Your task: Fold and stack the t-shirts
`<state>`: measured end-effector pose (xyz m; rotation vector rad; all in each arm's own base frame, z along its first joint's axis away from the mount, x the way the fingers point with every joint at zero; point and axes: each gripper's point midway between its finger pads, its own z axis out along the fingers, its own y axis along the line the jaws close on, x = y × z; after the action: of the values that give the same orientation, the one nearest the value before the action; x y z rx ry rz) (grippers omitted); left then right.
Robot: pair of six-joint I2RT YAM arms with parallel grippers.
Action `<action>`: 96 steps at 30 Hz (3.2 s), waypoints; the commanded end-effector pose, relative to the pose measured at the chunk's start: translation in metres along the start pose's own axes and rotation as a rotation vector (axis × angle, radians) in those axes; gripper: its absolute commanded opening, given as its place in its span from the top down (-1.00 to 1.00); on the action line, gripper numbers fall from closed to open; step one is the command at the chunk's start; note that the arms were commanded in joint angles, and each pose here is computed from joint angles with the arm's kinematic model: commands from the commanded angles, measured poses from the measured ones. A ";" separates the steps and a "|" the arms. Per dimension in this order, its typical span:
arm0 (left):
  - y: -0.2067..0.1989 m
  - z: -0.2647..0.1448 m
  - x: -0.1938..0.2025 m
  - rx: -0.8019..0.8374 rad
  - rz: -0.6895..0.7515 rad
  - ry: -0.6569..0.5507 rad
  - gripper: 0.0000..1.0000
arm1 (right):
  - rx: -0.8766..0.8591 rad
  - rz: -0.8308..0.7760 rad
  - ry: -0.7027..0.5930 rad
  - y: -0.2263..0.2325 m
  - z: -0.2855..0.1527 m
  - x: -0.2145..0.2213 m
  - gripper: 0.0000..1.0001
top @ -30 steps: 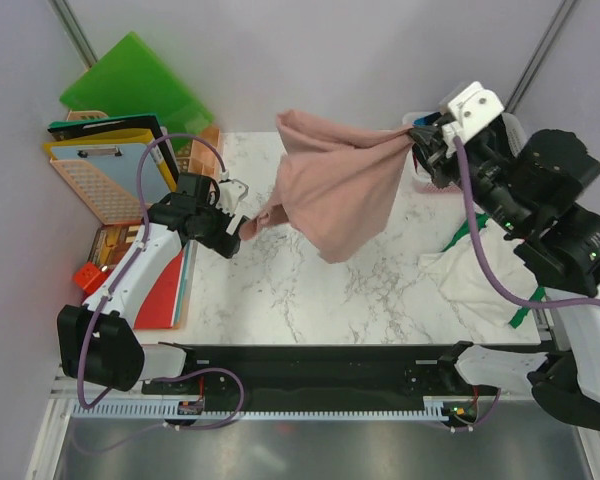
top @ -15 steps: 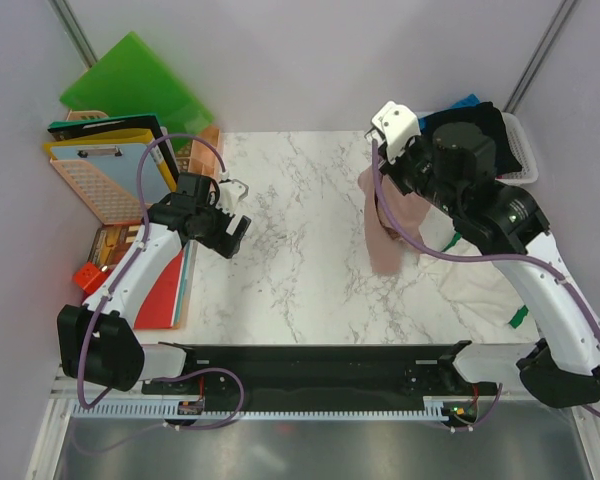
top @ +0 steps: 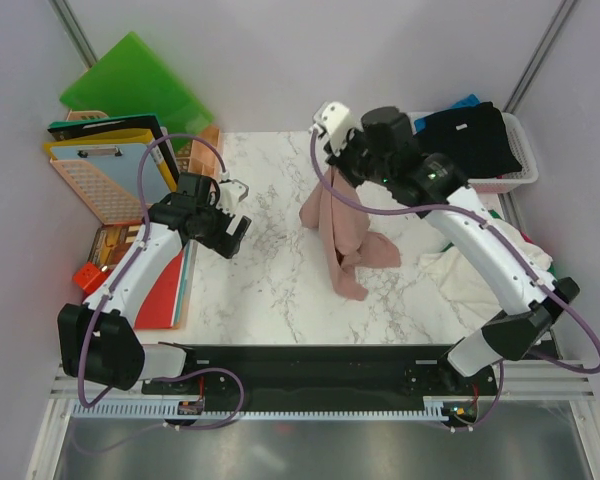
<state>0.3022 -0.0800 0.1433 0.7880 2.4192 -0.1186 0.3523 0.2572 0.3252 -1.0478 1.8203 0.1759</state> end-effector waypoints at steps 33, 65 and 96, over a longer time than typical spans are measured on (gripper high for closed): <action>-0.010 0.016 0.000 0.072 -0.016 0.023 -1.00 | 0.010 0.133 0.211 0.022 -0.038 0.183 -0.43; -0.059 0.115 -0.047 0.453 -0.285 0.116 -1.00 | 0.250 0.070 0.293 0.006 -0.049 0.207 -0.41; -0.079 0.120 -0.029 0.449 -0.211 0.198 0.95 | 0.238 0.075 0.291 0.011 -0.039 0.215 -0.36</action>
<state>0.3343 -0.1943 0.0283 0.6937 2.7802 -0.7936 0.2840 0.1159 0.1622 -0.9139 2.1054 -0.1684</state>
